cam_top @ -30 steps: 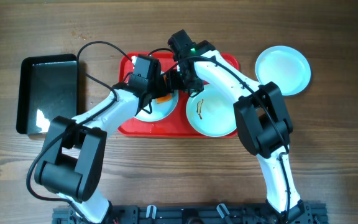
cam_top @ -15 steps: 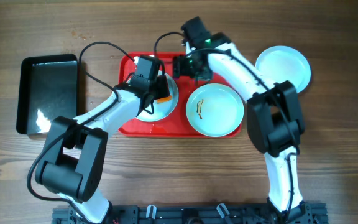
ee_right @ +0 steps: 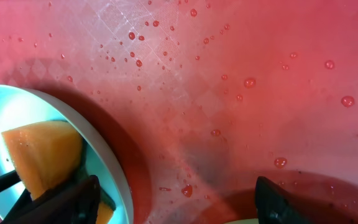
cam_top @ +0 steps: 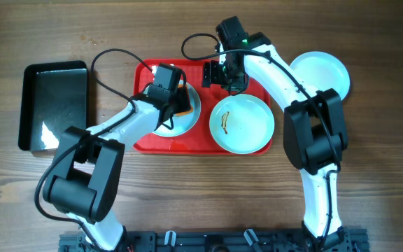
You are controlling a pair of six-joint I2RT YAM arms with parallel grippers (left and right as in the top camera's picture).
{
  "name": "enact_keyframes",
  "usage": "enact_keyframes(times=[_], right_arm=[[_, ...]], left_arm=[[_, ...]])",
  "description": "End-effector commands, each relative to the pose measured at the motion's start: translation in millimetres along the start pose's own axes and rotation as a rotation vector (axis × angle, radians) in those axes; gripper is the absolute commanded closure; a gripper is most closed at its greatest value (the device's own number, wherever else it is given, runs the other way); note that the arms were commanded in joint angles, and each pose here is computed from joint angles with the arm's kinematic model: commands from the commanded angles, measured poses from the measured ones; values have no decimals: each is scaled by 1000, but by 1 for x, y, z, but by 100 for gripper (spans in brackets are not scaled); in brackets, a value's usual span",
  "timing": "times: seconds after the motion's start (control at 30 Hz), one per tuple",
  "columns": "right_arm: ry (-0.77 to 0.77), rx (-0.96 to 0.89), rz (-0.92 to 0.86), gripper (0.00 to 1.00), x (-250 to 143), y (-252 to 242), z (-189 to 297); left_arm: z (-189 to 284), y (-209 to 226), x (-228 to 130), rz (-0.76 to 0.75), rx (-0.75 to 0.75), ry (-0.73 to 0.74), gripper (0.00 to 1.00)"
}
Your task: Clean dirty plates on tray and stack at the side
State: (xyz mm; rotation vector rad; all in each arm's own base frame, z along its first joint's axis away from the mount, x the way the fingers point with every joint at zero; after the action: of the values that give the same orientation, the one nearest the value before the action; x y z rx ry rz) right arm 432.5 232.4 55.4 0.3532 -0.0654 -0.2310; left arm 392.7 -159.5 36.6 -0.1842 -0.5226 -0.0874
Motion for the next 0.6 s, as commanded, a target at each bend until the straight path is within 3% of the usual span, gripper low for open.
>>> enact_keyframes(times=[0.0, 0.07, 0.17, 0.37, 0.57], right_arm=[[-14, 32, 26, 24, -1, 10, 17], [-10, 31, 30, 32, -3, 11, 16], [-4, 31, 45, 46, -8, 16, 13], [-20, 33, 124, 62, -19, 34, 7], [-44, -11, 164, 62, -30, 41, -3]], left_arm=[[-4, -3, -3, 3, -10, 7, 57], [-4, -2, -3, 3, -7, 6, 69], [-4, -2, -3, 3, -6, 6, 96], [-4, -1, -3, 5, 0, 5, 96], [-4, 0, -6, 5, 5, 18, 96]])
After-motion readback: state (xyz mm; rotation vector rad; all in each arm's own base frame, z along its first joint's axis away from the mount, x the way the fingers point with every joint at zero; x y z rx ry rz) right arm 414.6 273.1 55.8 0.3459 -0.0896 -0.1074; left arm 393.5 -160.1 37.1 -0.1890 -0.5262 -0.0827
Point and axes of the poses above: each gripper's point midway between its finger pads, its own z axis back along the fingers, its own y axis along the line the jaws close on, x = y × z, the point moved 2 cm from there along z, back along the fingers, and after that the axes turned 14 degrees about -z, right-handed, at the moved point
